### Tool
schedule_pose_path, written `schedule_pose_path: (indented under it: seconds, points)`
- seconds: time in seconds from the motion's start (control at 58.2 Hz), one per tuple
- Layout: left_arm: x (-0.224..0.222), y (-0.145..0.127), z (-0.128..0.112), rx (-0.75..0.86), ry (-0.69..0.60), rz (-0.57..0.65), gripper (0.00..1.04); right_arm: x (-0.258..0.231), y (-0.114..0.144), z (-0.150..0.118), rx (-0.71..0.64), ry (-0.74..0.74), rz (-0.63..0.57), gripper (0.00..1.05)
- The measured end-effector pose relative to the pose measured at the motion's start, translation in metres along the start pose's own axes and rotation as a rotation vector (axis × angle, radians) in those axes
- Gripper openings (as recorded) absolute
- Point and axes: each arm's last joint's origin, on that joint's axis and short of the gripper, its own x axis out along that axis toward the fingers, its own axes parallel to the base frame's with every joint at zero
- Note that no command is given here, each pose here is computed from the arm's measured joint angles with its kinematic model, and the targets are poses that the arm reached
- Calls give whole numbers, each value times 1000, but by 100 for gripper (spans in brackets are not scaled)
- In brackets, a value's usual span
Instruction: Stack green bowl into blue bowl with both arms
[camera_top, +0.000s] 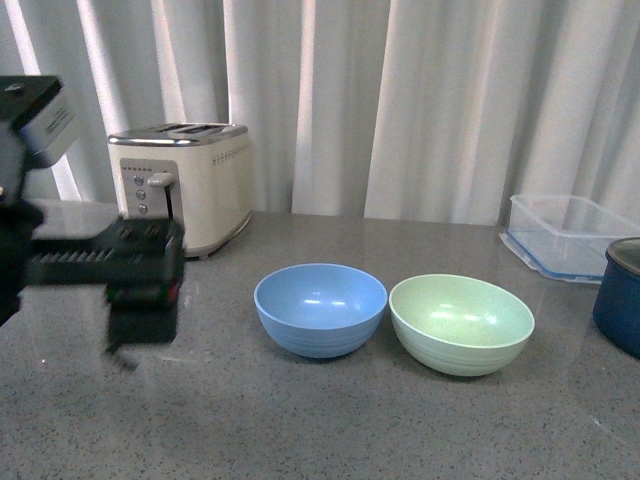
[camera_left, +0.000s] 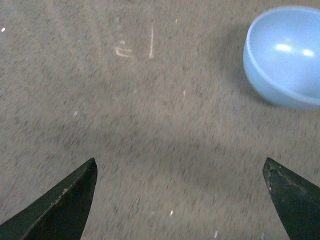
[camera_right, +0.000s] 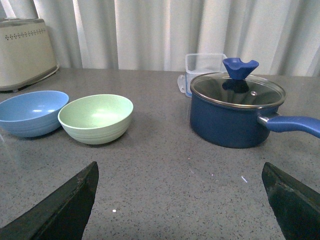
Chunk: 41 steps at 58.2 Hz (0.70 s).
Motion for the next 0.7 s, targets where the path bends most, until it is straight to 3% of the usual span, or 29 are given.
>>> schedule_pose_path:
  seconds: [0.086,0.241,0.344,0.481,0.705]
  points:
    - [-14,4,-14,26,2,-9,98,0,0,0,0,0,0,95]
    - [-14,6,-15,42,-7,-4,98,0,0,0,0,0,0,95]
    - [-10,14,-31,32,-273,-72,81,0,0,0,0,0,0,95]
    - [-25,36,-46,1,-516,-86,57,0,0,0,0,0,0,95]
    - [-38,59,-72,12,-535,-78,18,0,0,0,0,0,0,95]
